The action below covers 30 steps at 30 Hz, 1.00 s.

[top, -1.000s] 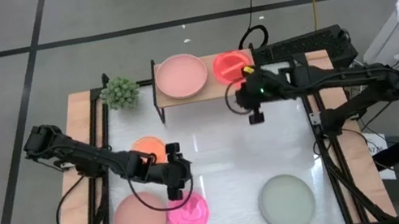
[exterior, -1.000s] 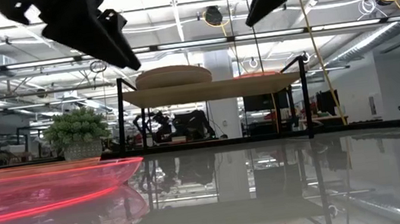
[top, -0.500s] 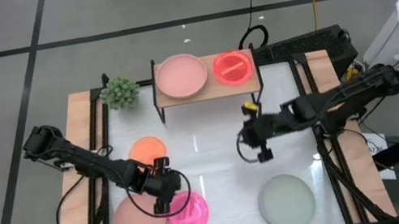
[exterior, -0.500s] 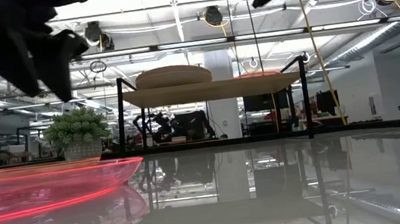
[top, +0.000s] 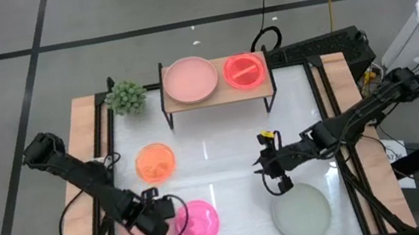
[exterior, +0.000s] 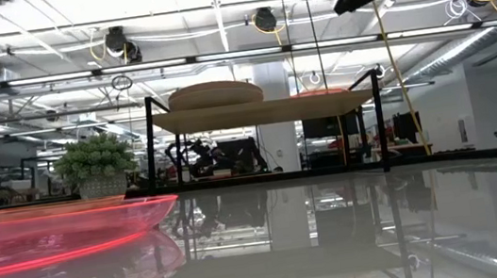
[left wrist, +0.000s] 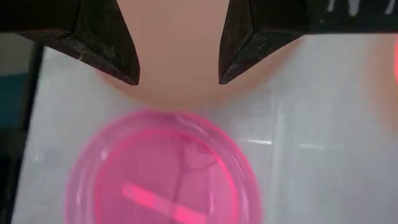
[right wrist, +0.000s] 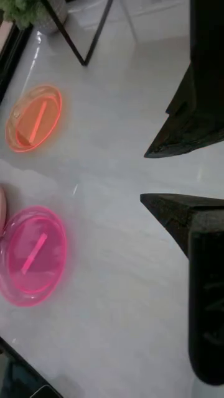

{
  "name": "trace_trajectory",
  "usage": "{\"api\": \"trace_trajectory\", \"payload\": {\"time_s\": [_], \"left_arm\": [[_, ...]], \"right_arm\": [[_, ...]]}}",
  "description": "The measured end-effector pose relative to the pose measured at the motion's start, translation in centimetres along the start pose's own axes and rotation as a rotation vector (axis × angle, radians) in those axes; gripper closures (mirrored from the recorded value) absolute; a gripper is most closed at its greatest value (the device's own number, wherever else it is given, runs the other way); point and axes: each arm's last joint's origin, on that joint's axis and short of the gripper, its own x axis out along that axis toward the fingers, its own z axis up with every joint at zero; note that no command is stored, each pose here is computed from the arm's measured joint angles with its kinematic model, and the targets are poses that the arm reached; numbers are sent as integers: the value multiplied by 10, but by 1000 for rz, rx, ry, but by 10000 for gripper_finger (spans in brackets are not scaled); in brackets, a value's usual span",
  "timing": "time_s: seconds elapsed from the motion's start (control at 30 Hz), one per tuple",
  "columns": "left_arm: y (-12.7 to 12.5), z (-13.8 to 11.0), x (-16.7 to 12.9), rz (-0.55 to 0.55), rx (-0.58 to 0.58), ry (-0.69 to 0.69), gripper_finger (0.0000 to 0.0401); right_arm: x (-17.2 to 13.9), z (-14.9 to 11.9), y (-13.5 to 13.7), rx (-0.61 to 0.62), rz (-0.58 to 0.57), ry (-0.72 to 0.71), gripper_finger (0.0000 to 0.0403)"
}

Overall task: Place and stack plates onto a shelf
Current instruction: Stack the light brown plate on top of the light brown plate

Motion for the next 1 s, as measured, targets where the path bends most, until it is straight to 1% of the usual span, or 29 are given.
{"api": "trace_trajectory", "payload": {"time_s": [0.13, 0.3, 0.47, 0.8, 0.9, 1.0], "left_arm": [[-12, -13, -1, -14, -79, 4, 176], [-31, -26, -3, -96, -146, -21, 176], [-44, -33, -3, -142, -200, -74, 176], [-68, -46, 24, -153, -232, -61, 176], [-76, -48, 30, -143, -267, -47, 176], [-83, -51, 39, -121, -259, -34, 176]], "right_arm": [[-1, -1, 6, 25, 17, 1, 314], [-4, 0, 15, 11, 37, -4, 314], [-5, 0, 18, 18, 22, -15, 314], [-5, 1, 18, 23, 20, -18, 314], [-5, 1, 18, 22, 20, -17, 314], [-5, 0, 18, 17, 20, -9, 314]]}}
